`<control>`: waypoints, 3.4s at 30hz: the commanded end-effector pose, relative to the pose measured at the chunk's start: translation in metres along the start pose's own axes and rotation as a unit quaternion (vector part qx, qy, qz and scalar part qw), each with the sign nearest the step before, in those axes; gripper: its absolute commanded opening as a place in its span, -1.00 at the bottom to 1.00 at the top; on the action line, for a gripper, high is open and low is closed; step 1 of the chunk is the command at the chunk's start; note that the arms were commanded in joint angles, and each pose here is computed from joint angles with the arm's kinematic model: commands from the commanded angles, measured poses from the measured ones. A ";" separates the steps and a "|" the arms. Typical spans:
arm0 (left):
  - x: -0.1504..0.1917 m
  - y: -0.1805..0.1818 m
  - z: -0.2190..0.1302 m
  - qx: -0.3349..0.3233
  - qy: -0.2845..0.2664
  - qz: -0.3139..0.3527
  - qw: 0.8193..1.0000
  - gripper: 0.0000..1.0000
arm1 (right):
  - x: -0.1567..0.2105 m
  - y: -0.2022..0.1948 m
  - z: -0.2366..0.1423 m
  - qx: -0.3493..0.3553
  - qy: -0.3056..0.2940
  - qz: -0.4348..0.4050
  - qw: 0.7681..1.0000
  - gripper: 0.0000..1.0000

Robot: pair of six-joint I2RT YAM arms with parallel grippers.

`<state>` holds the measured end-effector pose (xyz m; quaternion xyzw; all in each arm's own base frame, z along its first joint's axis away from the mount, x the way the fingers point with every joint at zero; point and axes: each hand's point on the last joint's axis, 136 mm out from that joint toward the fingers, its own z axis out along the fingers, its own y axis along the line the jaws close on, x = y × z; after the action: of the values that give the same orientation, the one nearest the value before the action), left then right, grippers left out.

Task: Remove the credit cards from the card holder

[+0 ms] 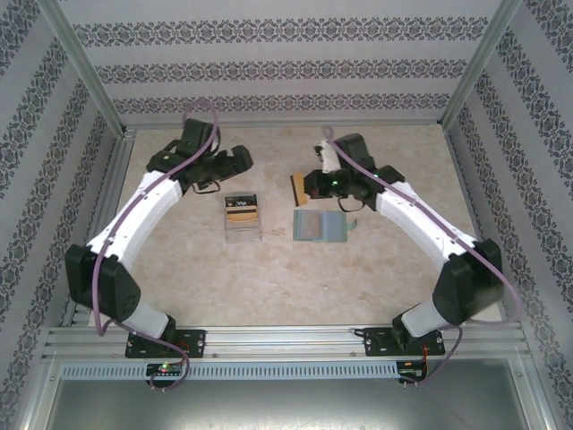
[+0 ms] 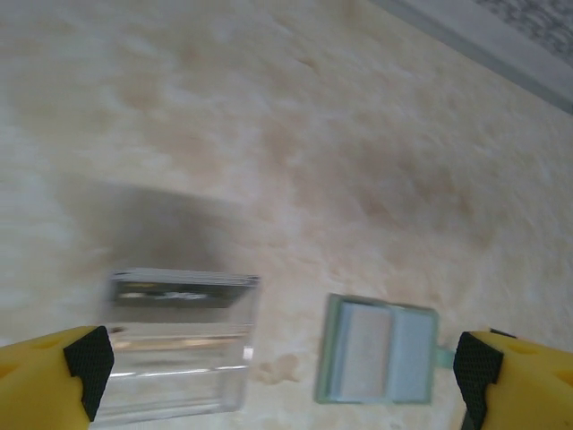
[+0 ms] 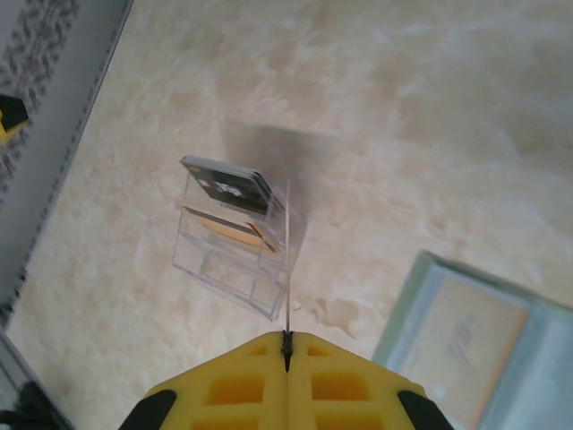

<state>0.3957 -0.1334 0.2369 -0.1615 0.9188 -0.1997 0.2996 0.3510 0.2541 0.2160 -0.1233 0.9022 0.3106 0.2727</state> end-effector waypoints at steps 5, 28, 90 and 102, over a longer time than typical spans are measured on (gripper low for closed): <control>-0.003 0.075 -0.053 -0.098 -0.055 -0.052 0.992 0.99 | -0.001 0.054 0.054 0.037 0.060 -0.282 0.957 -1.00; 0.010 0.128 -0.129 -0.177 -0.110 -0.076 0.975 0.99 | 0.047 0.080 0.148 0.029 0.180 -0.551 0.814 -1.00; 0.023 0.063 -0.069 0.010 -0.023 -0.051 0.998 0.84 | 0.000 0.034 0.111 0.136 0.050 -0.332 0.932 -0.45; 0.062 -0.015 0.008 0.064 0.081 0.003 0.995 0.65 | 0.046 -0.059 0.052 0.180 0.038 -0.082 0.980 -0.46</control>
<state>0.3427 -0.1444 0.1976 -0.1467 0.9331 -0.2388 0.2255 0.3618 0.2524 0.1293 -0.2391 0.9232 0.0821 0.2894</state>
